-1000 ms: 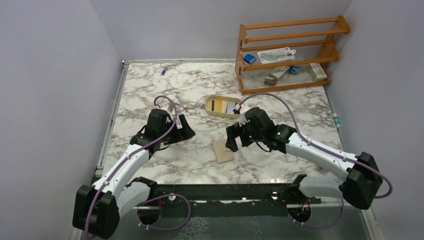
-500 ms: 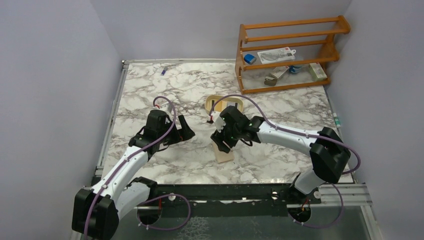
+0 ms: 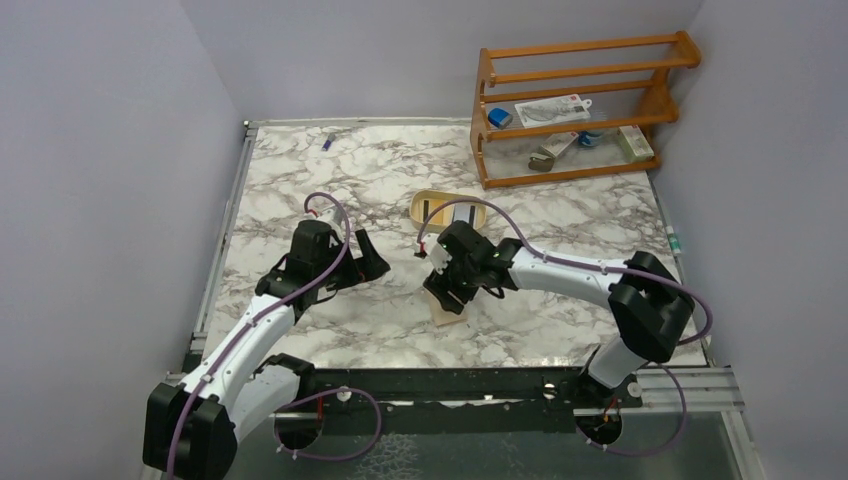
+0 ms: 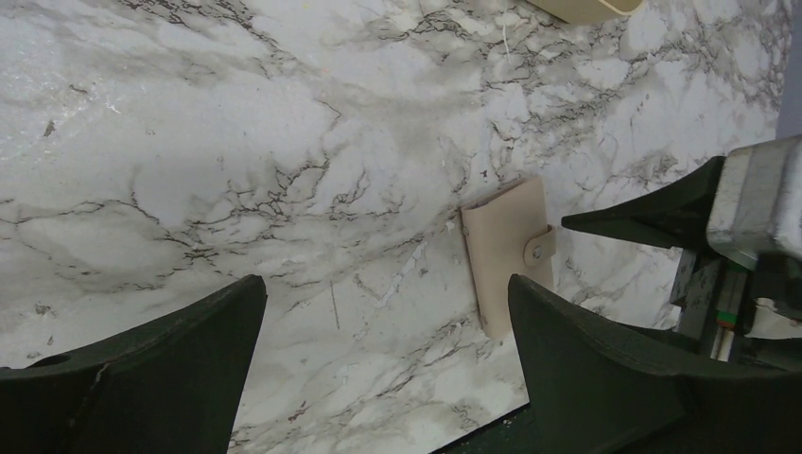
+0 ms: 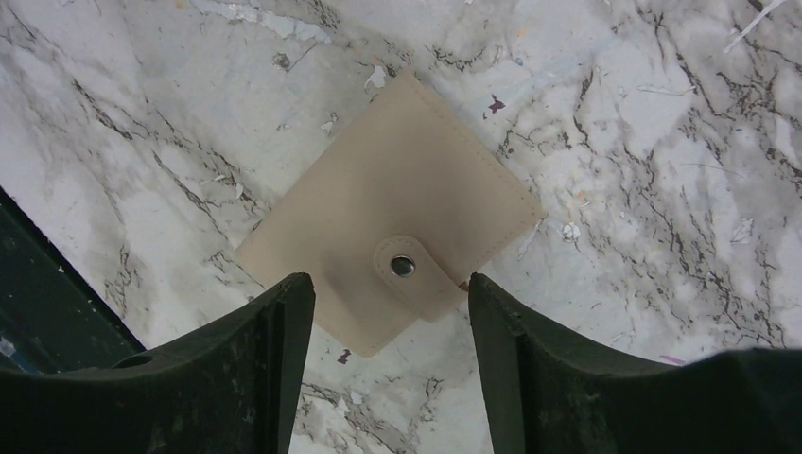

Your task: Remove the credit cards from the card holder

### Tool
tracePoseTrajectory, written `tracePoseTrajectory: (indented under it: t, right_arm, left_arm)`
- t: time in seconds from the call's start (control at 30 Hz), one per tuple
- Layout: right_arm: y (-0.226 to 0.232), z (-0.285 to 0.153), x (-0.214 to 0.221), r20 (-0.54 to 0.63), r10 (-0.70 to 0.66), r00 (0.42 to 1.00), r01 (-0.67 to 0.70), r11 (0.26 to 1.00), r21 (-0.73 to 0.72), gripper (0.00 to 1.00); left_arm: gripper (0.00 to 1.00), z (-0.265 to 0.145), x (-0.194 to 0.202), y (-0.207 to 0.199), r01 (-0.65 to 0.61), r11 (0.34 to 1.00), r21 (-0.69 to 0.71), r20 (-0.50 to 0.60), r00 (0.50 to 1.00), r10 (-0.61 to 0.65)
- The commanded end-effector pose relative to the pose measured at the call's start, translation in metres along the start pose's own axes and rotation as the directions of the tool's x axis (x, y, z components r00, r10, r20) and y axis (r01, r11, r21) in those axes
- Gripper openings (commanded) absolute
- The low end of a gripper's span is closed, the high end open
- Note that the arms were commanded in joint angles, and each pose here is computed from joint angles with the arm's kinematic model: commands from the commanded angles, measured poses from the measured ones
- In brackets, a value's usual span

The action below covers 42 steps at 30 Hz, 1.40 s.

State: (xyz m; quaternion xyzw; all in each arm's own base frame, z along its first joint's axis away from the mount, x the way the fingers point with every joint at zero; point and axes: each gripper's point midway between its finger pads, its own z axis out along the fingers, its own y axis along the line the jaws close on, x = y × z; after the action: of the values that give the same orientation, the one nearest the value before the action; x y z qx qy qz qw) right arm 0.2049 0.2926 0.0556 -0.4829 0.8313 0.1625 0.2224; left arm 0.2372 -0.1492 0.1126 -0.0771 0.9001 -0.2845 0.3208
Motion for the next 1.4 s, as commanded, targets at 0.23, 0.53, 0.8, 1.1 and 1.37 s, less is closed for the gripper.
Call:
tracePoseTrajectory:
  t: [0.23,0.53,0.8,1.1,1.37]
  right_arm:
    - [-0.003,0.026,0.017,-0.053,-0.015,0.998,0.017,1.0,0.027,0.56]
    - [-0.007,0.027,0.02,-0.059,0.021,0.998,-0.017,0.998,0.064,0.04]
    - [-0.007,0.004,-0.003,0.039,0.042,0.998,-0.045,0.995,0.084,0.01]
    - [0.02,-0.055,-0.059,0.325,0.044,0.945,-0.031,0.999,-0.043,0.01]
    - [0.039,-0.059,-0.055,0.337,0.081,0.938,-0.034,0.989,-0.143,0.01]
  left_arm:
    - [0.99,-0.006,-0.003,-0.004,0.005,1.0,-0.003,0.007,1.0,-0.005]
    - [0.98,-0.005,-0.001,-0.002,0.016,1.0,-0.007,0.001,1.0,-0.016]
    - [0.98,-0.002,0.002,-0.015,-0.015,1.0,0.014,0.006,1.0,0.015]
    - [0.98,0.022,0.011,-0.059,0.014,0.993,0.118,0.037,0.999,-0.019]
    - [0.94,0.053,0.031,-0.084,0.008,0.989,0.146,0.039,0.999,-0.014]
